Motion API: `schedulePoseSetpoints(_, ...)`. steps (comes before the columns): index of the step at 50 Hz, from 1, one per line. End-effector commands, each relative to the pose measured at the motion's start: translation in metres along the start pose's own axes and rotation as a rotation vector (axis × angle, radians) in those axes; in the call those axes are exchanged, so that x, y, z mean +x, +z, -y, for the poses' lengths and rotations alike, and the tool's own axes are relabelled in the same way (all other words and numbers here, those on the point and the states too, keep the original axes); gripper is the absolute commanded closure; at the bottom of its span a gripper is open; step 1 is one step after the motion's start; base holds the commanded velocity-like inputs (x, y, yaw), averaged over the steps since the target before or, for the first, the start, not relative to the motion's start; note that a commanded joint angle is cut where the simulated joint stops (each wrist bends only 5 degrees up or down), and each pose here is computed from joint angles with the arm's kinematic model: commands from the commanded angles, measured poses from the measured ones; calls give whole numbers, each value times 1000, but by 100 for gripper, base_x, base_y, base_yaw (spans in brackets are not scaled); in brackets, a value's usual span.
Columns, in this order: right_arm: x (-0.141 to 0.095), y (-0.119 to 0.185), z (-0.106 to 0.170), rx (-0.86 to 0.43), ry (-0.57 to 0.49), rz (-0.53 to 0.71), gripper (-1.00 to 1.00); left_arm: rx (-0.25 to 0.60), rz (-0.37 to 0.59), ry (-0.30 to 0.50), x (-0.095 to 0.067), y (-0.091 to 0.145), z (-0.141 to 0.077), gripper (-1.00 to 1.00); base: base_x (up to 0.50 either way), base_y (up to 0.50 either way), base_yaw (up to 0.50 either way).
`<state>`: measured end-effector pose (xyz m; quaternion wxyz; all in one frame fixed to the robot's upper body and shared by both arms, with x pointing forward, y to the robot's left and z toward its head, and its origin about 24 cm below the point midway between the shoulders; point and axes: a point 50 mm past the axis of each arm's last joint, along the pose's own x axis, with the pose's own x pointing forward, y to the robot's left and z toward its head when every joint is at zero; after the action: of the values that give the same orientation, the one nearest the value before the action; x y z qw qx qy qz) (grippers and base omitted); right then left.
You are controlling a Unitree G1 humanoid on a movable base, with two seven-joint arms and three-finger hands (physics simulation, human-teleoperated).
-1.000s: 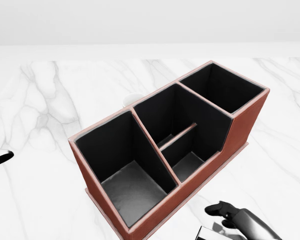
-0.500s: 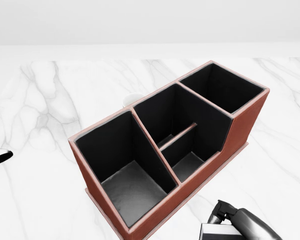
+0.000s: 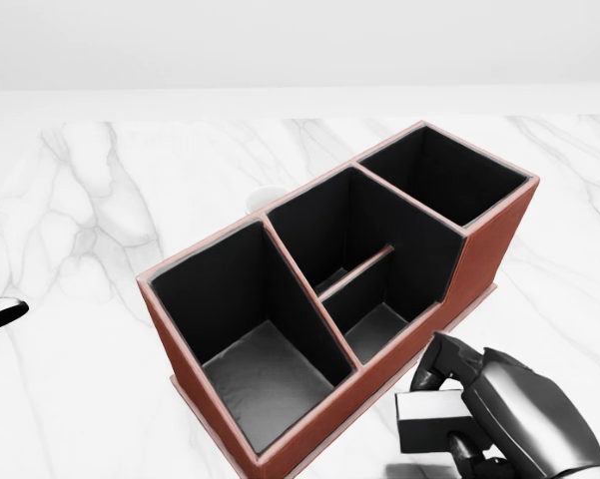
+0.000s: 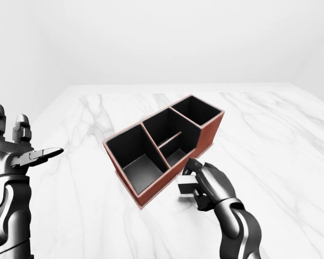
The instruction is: Pick up the book and place it in the left compartment of the caddy.
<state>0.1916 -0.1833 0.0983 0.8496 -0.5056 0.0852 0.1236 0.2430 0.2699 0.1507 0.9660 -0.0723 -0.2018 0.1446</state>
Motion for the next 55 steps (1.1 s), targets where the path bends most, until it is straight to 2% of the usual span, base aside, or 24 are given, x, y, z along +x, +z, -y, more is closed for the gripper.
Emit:
schedulePoseSetpoints(1, -21, 34, 28, -77, -178, 100, 100, -1, -2, 0, 0, -1, 0, -100, 0, 0, 0)
schedulePoseSetpoints(5, -29, 45, 40, -131, -260, 123, 100, 0, 0, -1, -1, 0, 0, -100, 0, 0, 0)
schedulePoseSetpoints(17, -38, 68, 53, -216, -379, 144, 100, 1, 6, -8, -3, 1, 3, -100, 0, 0, 0)
schedulePoseSetpoints(22, -42, 80, 64, -264, -479, 145, 100, 2, 4, -5, -2, 1, 2, -100, 0, 0, 0)
schedulePoseSetpoints(30, -40, 92, 63, -239, -489, 195, 100, 2, 1, -7, -2, 0, 2, -100, 0, 0, 0)
schedulePoseSetpoints(39, -49, 106, 86, -285, -670, 185, 100, 2, 2, -6, -2, 0, 2, -100, 0, 0, 0)
schedulePoseSetpoints(44, -50, 112, 87, -287, -681, 216, 100, 3, 0, -6, -2, 0, 3, -100, 0, 0, 0)
schedulePoseSetpoints(55, -56, 139, 83, -400, -687, 418, 100, 2, -2, -6, -2, -1, 2, -100, 0, 0, 0)
